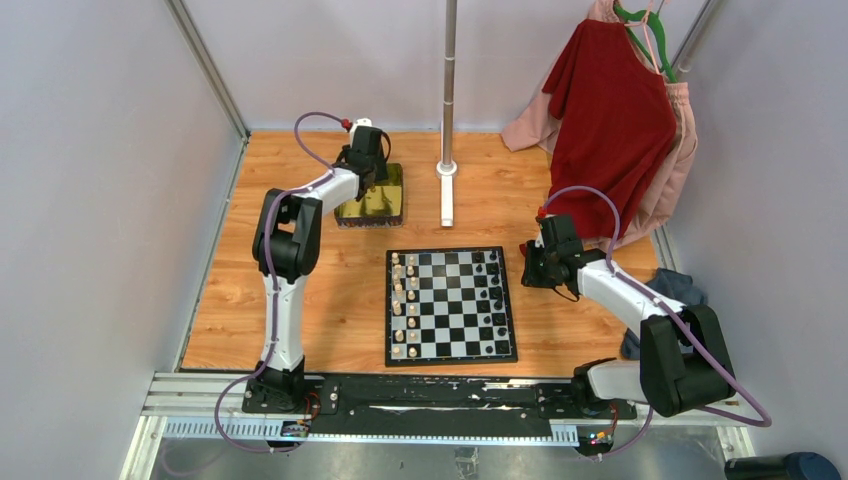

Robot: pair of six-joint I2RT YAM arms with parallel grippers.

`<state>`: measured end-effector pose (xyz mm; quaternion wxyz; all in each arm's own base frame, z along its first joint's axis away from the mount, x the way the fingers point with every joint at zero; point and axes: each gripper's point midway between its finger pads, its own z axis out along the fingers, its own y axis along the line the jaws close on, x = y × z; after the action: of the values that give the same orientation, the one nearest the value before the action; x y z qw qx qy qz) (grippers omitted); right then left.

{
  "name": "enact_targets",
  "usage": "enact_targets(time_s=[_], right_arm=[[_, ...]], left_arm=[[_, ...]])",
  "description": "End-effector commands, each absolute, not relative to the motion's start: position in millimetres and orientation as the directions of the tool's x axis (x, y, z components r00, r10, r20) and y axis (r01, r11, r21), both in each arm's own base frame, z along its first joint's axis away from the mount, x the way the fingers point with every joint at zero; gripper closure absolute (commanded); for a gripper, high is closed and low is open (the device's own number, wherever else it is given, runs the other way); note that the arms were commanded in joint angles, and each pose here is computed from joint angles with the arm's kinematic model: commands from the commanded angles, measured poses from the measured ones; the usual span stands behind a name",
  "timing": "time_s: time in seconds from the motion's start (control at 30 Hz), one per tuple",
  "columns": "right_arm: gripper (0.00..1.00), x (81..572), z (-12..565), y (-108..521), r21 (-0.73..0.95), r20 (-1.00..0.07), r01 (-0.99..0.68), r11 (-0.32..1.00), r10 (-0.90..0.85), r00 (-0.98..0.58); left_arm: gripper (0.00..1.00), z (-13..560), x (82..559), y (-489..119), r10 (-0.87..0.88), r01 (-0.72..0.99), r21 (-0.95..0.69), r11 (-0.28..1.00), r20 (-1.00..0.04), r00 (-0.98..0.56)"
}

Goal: Set up the chess pieces on the board
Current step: Pick up the chess piece from the storage box.

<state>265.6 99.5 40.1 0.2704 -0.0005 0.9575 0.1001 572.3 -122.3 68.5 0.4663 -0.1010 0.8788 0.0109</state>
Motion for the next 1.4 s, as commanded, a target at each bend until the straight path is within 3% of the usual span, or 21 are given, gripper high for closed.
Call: enact_targets(time_s=[0.0, 0.2, 0.7, 1.0, 1.37], right_arm=[[0.72, 256.8, 36.3, 101.3, 0.187, -0.502, -0.062, 0.980, 0.041, -0.864], [0.72, 257.2, 35.2, 101.1, 0.183, -0.500, -0.062, 0.981, 0.039, -0.865], [0.72, 258.3, 33.6, 99.7, 0.174, -0.494, -0.056, 0.983, 0.038, -0.869], [0.72, 261.2, 32.5, 101.2, 0.177, -0.491, -0.056, 0.983, 0.039, -0.870], [0.72, 264.6, 31.9, 102.7, 0.181, -0.488, -0.052, 0.982, 0.044, -0.872]], left_arm=[[0.47, 55.0, 575.1, -117.2, -0.158, -0.188, -0.061, 0.980, -0.816, -0.556], [0.51, 54.1, 576.4, -116.2, -0.152, -0.186, -0.056, 0.981, -0.817, -0.556], [0.86, 58.5, 571.9, -114.7, -0.156, -0.190, -0.058, 0.980, -0.818, -0.554], [0.99, 82.7, 561.2, -111.2, -0.167, -0.195, -0.071, 0.978, -0.828, -0.535], [1.00, 149.4, 534.7, -105.6, -0.165, -0.173, -0.090, 0.981, -0.853, -0.495]])
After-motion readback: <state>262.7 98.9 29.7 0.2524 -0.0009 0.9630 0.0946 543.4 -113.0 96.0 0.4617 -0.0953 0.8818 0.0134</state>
